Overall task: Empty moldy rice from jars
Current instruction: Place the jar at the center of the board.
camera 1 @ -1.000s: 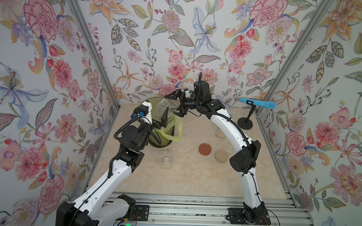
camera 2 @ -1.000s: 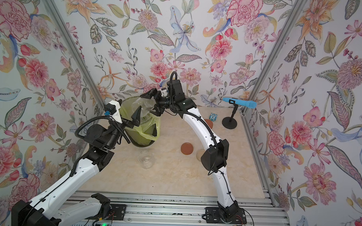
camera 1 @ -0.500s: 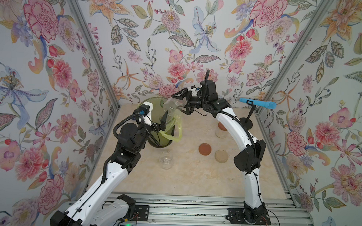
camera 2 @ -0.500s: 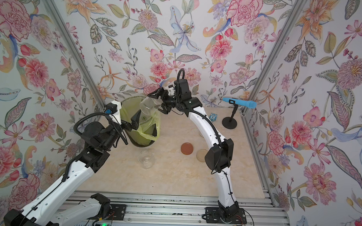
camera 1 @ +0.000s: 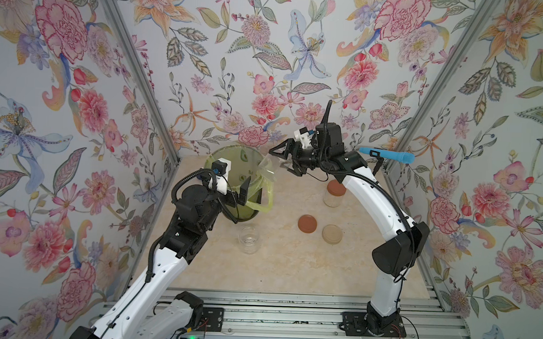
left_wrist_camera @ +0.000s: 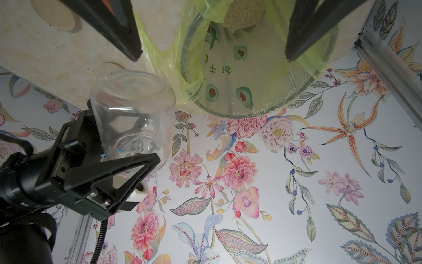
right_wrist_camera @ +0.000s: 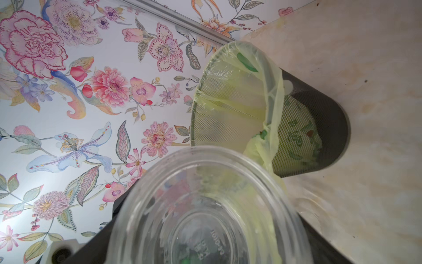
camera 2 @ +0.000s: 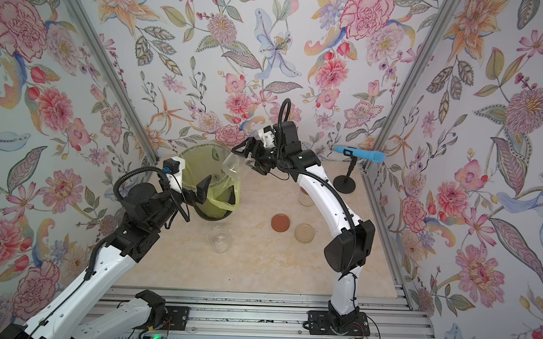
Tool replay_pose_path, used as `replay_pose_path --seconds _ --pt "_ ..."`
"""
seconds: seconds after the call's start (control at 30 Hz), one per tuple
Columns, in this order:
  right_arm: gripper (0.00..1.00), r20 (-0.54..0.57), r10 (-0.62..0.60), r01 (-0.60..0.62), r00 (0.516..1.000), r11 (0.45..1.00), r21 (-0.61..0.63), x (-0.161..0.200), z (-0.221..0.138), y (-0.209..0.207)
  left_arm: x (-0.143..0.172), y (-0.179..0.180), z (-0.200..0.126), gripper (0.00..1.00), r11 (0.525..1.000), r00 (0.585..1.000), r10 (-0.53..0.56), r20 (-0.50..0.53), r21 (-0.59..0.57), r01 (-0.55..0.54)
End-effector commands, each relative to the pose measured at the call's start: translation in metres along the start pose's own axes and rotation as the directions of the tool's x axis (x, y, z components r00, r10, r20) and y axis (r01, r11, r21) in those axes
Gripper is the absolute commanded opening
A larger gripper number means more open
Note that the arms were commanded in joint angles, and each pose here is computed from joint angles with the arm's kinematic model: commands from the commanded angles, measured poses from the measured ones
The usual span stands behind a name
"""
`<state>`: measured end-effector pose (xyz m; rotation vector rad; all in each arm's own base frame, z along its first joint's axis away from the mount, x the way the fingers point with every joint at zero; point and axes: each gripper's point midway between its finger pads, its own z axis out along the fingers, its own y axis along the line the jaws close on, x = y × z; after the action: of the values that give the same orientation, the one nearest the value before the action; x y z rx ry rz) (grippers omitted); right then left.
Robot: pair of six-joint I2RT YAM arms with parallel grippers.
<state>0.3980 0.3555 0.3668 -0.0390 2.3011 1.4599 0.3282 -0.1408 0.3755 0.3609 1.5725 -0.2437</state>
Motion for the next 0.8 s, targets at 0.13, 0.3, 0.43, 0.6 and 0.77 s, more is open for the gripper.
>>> replay_pose_path --seconds 0.13,0.3,0.43,0.6,0.77 --pt "0.0 0.089 -0.179 0.172 0.98 0.982 0.081 0.013 -0.03 0.002 0.01 -0.009 -0.008 1.0 0.998 0.997 -0.029 -0.076 0.047 0.033" --pt "0.0 0.08 -0.247 0.233 0.966 0.961 0.148 0.034 -0.029 -0.012 0.026 -0.011 -0.012 1.0 0.998 0.99 -0.04 -0.132 0.051 0.047" --pt "0.0 0.087 -0.315 0.294 0.945 0.936 0.192 0.051 -0.027 -0.02 0.038 -0.012 -0.017 1.0 0.997 0.984 -0.055 -0.171 0.049 0.064" --pt "0.0 0.124 -0.36 0.328 0.925 0.918 0.223 0.071 -0.025 -0.032 0.056 -0.011 -0.027 1.0 0.995 0.972 -0.086 -0.218 0.035 0.096" --pt "0.0 0.131 -0.397 0.353 0.909 0.897 0.265 0.086 -0.02 -0.05 0.074 -0.012 -0.04 1.0 0.989 0.959 -0.14 -0.248 0.021 0.149"
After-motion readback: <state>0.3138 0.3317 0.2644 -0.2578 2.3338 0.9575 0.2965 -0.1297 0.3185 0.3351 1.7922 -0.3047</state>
